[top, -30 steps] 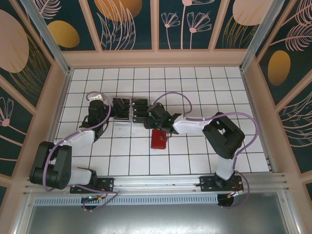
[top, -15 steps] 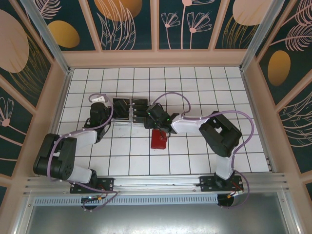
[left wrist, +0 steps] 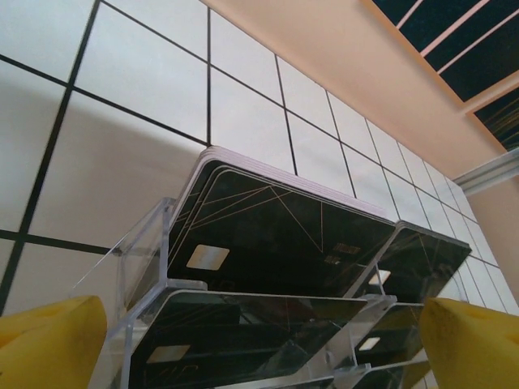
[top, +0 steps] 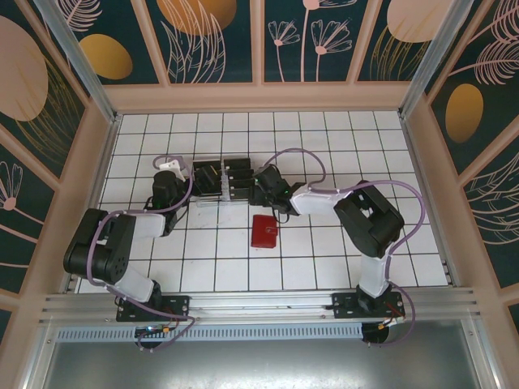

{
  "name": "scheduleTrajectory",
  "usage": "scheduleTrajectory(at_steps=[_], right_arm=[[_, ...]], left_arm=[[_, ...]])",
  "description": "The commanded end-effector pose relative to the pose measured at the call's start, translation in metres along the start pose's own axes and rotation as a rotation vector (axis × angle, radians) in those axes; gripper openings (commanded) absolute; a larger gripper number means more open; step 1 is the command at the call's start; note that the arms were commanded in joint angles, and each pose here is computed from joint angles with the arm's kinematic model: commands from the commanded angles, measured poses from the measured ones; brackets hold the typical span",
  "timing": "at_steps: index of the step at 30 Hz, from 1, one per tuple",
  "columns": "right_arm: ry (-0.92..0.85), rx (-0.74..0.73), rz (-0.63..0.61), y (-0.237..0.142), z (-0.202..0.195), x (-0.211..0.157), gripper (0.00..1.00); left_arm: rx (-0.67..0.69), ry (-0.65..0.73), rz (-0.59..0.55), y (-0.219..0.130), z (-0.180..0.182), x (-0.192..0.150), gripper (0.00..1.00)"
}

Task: Put the credit cards into the card holder
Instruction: Move the storage box to the top-center of the table.

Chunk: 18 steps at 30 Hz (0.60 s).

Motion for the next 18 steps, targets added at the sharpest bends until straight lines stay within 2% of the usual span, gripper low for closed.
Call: scheduleTrajectory(at_steps=[1,17,18], right_arm=[[0.022,-0.075,0.005,0.001,-0.022,-0.002,0.60],[0.119,-0.201,0.019,-0.010,-0.100,-0.007,0.60],[0.144,-0.225,0.021,-0.010,-0.115,-0.006,0.60]], left_arm=[[-0.079,0.007,0.027,0.010,-0.016,-0.004,0.98],[-0.181,0.039,0.155,0.080,-0.073,-0.047,0.99],[-0.185,0.043,0.161,0.085,-0.077,-0.050,0.98]])
Point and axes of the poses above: each hand's point on the last joint's axis, 136 mm out from that joint toward the fingers, its own y axis out along the fingers, its own z axis along the line the jaws close on, x = y × z, the point moved 9 cm from there along -y, back along the fingers, and after that the axes turned 13 degrees about -y, right-handed, at the moved point
